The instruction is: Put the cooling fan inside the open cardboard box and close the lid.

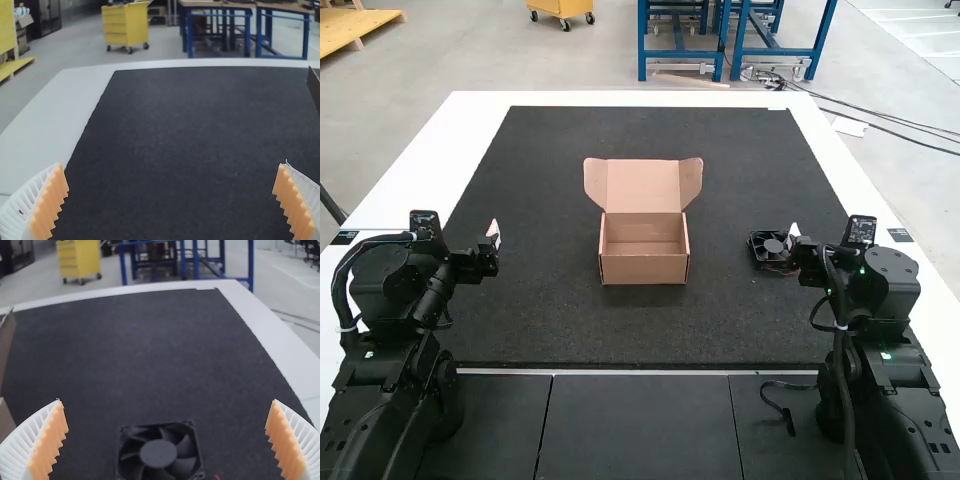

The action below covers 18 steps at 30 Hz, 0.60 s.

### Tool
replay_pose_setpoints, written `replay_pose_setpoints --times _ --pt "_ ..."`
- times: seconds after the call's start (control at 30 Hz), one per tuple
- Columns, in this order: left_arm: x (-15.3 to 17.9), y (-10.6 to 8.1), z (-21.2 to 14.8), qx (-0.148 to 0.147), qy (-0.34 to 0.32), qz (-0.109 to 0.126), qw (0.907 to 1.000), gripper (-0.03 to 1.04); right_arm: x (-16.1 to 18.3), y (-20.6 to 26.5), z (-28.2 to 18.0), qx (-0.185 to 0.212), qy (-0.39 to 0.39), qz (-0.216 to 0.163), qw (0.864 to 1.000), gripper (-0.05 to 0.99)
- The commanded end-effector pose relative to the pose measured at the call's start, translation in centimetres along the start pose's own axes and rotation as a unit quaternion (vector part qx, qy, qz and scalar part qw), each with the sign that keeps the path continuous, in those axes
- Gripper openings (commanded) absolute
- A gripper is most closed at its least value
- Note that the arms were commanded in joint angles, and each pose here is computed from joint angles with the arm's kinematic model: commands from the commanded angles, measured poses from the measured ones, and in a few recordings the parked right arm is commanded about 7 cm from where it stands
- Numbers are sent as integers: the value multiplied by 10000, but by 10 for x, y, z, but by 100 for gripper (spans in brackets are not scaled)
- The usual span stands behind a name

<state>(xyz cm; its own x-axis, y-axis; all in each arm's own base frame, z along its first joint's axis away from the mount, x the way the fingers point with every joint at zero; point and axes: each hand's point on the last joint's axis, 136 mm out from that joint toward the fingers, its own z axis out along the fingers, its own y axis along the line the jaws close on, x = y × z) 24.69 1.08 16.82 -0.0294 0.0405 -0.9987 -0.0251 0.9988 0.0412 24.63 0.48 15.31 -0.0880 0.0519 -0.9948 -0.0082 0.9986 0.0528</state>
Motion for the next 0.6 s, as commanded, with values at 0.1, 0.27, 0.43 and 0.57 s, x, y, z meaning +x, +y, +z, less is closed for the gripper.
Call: replay_pose_setpoints --times 0.1,0.27,0.43,0.57 --pt "-2 -4 0 105 -85 -13 9999 97 73 -4 6 20 729 6 9973 91" --pt "-2 -4 0 105 -85 -13 9999 97 72 -4 7 19 721 -1 9974 91" --pt "-3 -4 0 105 -92 -36 9999 97 72 -4 7 19 721 -1 9974 91" --pt "-4 -4 0 90 -114 -127 9998 97 72 -4 7 20 706 22 9975 91"
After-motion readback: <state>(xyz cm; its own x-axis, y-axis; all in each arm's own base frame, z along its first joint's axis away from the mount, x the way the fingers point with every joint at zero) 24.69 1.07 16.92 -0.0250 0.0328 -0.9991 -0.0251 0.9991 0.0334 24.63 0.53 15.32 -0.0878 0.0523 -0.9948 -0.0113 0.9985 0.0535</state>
